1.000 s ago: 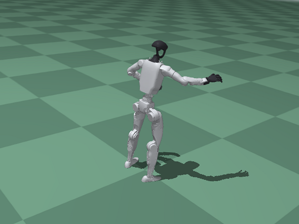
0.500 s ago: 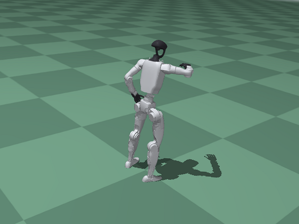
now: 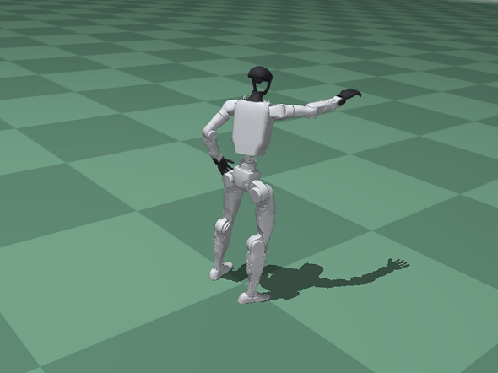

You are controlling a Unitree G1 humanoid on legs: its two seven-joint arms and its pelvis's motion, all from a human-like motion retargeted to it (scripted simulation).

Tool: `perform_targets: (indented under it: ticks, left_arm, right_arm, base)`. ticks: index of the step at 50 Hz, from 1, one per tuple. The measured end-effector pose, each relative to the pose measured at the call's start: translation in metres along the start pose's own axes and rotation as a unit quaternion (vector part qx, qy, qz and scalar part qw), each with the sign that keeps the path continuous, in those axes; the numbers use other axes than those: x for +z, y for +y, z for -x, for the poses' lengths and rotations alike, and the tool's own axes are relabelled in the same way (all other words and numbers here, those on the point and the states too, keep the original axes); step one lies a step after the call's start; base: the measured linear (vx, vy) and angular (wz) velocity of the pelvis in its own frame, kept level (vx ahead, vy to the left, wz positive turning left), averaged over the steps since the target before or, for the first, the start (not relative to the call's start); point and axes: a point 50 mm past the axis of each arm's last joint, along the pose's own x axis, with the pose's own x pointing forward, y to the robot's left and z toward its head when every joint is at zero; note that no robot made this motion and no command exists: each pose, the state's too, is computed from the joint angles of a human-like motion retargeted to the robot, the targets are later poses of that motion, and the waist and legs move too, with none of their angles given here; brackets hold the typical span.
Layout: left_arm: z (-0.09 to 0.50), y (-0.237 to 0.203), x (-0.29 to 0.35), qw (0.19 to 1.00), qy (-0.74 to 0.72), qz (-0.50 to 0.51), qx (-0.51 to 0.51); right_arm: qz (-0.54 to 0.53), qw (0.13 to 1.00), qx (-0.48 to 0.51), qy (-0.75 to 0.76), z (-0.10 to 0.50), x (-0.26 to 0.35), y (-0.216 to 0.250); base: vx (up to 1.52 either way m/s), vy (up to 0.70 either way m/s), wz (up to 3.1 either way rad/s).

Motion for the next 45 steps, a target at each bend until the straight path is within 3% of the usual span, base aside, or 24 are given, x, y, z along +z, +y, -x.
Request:
perform_targets:
  ticks: [4, 8, 14, 18, 23, 29, 35, 40, 45]
  left_arm:
    - [-0.004, -0.003, 0.004, 1.0, -0.01, 0.022, 0.01]
    - [-0.007, -0.005, 0.009, 0.998, -0.02, 0.053, 0.021]
    - [-0.004, -0.007, 0.008, 0.996, -0.018, 0.079, 0.024]
    - [0.0, -0.012, 0.005, 0.997, -0.015, 0.079, 0.012]
    - [0.007, -0.017, 0.004, 0.997, -0.025, 0.078, 0.011]
    - [0.011, -0.016, 0.003, 0.997, -0.026, 0.075, 0.025]
    - [0.004, -0.014, 0.01, 0.999, -0.033, 0.043, 0.0]
    - [0.001, -0.015, 0.012, 0.999, -0.023, 0.014, -0.04]
    - [-0.005, -0.021, 0.013, 0.997, -0.017, 0.012, -0.069]
  right_arm:
    - [-0.022, 0.987, -0.019, -0.161, -0.006, 0.093, -0.001]
    - [-0.089, 0.936, -0.003, -0.339, 0.027, 0.175, -0.002]
    - [-0.172, 0.847, 0.091, -0.495, 0.1, 0.213, 0.012]
    - [-0.175, 0.83, 0.163, -0.503, 0.128, 0.189, 0.031]
    - [-0.139, 0.873, 0.203, -0.421, 0.129, 0.125, 0.054]
    - [-0.013, 0.957, 0.184, -0.223, 0.096, 0.021, 0.061]
    - [0.102, 0.986, 0.133, 0.013, 0.07, -0.083, 0.037]
    - [0.053, 0.983, 0.07, 0.162, 0.05, -0.11, 0.01]
    - [0.016, 0.992, 0.021, 0.123, 0.015, -0.062, -0.01]
  base:
    - [-0.04, -0.11, -0.35]
    - [-0.03, -0.11, -0.21]
    - [0.0, -0.02, 0.02]
    - [0.01, 0.02, 0.25]
    - [0.02, 0.03, 0.3]
    - [0.02, 0.04, 0.28]
    - [0.01, 0.02, 0.14]
    - [0.0, 0.0, 0.0]
    - [0.0, 0.0, 0.0]
